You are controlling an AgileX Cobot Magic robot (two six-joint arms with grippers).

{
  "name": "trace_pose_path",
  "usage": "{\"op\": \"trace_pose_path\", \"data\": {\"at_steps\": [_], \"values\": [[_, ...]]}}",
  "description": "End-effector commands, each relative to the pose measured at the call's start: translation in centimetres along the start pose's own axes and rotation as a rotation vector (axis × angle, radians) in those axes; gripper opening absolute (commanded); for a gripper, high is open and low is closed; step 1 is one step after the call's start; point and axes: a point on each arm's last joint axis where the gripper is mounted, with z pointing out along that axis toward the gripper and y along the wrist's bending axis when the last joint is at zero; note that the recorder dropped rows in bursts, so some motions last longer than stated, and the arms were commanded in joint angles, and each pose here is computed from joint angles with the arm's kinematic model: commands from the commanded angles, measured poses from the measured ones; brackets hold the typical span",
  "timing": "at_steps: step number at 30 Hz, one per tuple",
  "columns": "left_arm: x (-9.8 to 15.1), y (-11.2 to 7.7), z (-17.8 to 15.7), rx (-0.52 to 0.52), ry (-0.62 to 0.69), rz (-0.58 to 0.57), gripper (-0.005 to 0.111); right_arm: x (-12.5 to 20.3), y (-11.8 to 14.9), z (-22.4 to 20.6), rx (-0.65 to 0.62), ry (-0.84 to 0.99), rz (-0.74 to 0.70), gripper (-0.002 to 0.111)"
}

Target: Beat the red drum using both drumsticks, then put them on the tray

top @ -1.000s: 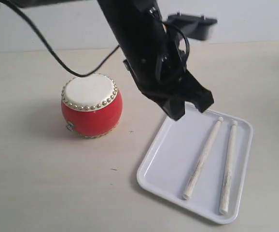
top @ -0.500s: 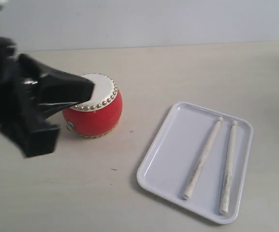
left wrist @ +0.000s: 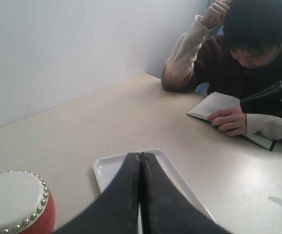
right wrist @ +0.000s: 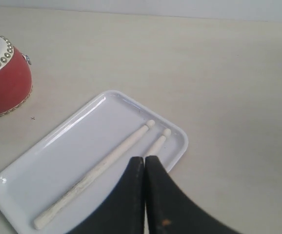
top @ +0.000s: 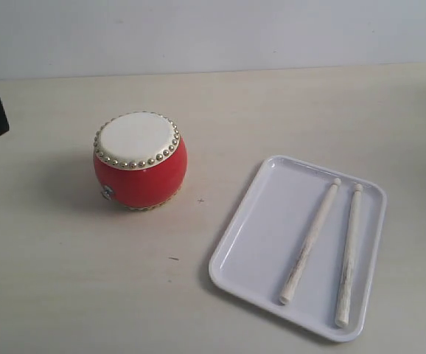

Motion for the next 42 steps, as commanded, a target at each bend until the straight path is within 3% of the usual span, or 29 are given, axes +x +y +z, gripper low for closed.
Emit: {"op": "trace_pose_path", "data": {"at_steps": [1,5,7,12,14,17,21,24,30,42], "values": [[0.0,0.0,-0.1,-0.005,-0.015,0.005,0.0,0.1,0.0,0.0,0.001,-0.003,0.005,0.0],[0.0,0.0,-0.1,-0.003,-0.008,0.008,0.0,0.1,0.0,0.0,0.001,-0.003,0.005,0.0],[0.1,0.1,-0.1,-0.012,0.001,0.094,0.0,0.1,0.0,0.0,0.001,-0.003,0.005,0.0],[0.9,0.4,-1.7,-0.037,0.074,0.123,0.0,0.1,0.0,0.0,0.001,-0.003,0.005,0.0],[0.9,1.2,-3.3,-0.143,0.064,0.102,0.0,0.1,0.0,0.0,0.002,-0.006,0.005,0.0],[1.4,2.3,-5.9,-0.403,0.029,0.078,0.0,0.1,0.0,0.0,0.002,-0.006,0.005,0.0],[4.7,3.1,-7.3,-0.641,-0.046,0.094,0.0,0.1,0.0,0.0,0.002,-0.006,0.005,0.0],[7.5,4.3,-7.2,-0.764,-0.214,0.063,0.0,0.1,0.0,0.0,0.002,-0.006,0.005,0.0],[11.9,5.2,-6.7,-0.826,-0.259,-0.017,0.0,0.1,0.0,0.0,0.002,-0.006,0.005,0.0],[12.4,5.3,-6.6,-0.839,-0.188,0.004,0.0,0.1,0.0,0.0,0.0,-0.007,0.007,0.0]]}}
